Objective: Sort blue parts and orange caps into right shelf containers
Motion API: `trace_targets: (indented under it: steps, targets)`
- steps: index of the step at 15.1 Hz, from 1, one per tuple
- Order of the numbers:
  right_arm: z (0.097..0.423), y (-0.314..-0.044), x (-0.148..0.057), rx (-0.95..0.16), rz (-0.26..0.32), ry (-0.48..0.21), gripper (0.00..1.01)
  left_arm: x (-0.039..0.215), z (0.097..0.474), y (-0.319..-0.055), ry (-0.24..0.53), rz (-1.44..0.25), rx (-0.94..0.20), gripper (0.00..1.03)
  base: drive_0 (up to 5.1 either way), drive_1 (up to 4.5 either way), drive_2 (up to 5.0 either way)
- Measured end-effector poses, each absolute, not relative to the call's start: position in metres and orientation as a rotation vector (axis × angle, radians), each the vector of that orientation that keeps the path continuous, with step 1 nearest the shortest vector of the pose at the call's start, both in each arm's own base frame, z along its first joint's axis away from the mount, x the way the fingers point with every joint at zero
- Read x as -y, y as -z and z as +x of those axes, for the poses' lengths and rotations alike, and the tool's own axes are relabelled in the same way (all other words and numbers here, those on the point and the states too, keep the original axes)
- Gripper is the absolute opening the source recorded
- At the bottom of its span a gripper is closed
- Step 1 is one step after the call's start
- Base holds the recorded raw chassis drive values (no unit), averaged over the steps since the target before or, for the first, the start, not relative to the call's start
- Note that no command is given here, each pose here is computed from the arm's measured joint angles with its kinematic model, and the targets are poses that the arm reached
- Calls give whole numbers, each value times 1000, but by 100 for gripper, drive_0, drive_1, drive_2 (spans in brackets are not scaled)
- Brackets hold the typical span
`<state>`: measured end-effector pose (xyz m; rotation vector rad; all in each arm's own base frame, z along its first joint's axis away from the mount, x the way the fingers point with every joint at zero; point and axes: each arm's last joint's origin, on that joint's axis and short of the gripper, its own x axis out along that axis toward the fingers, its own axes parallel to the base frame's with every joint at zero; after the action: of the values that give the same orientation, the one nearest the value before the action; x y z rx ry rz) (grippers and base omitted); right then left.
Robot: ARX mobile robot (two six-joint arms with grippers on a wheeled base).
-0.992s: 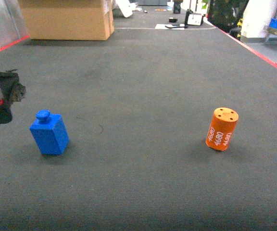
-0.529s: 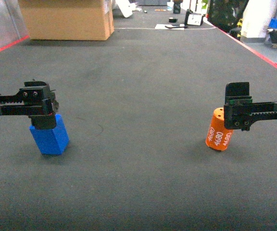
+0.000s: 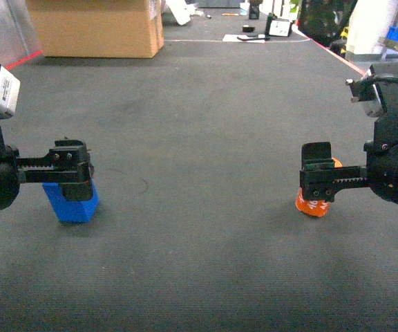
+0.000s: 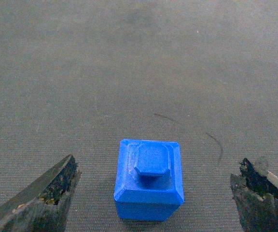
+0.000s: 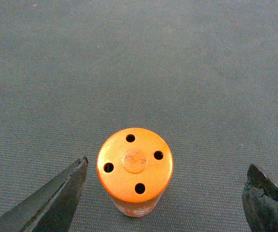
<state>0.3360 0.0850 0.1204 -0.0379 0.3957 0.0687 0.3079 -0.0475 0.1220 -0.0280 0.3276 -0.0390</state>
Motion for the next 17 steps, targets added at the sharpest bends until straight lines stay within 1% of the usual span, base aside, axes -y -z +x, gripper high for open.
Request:
trace_targets:
  steps: [6, 10, 15, 16, 17]
  targets:
    - [347, -106, -88, -429, -34, -65, 98, 51, 317, -107, 46, -29, -368, 98, 0, 0, 0]
    - [353, -96, -90, -451, -18, -56, 98, 52, 322, -95, 39, -21, -410, 98, 0, 0, 0]
    - [356, -93, -92, -454, -16, -51, 97, 52, 327, -88, 35, -17, -433, 98, 0, 0, 0]
    - [356, -91, -92, -459, -18, -52, 89, 52, 328, -86, 32, -16, -439, 98, 0, 0, 0]
    - [356, -89, -92, -466, -21, -50, 78, 52, 330, -82, 26, -13, -451, 98, 0, 0, 0]
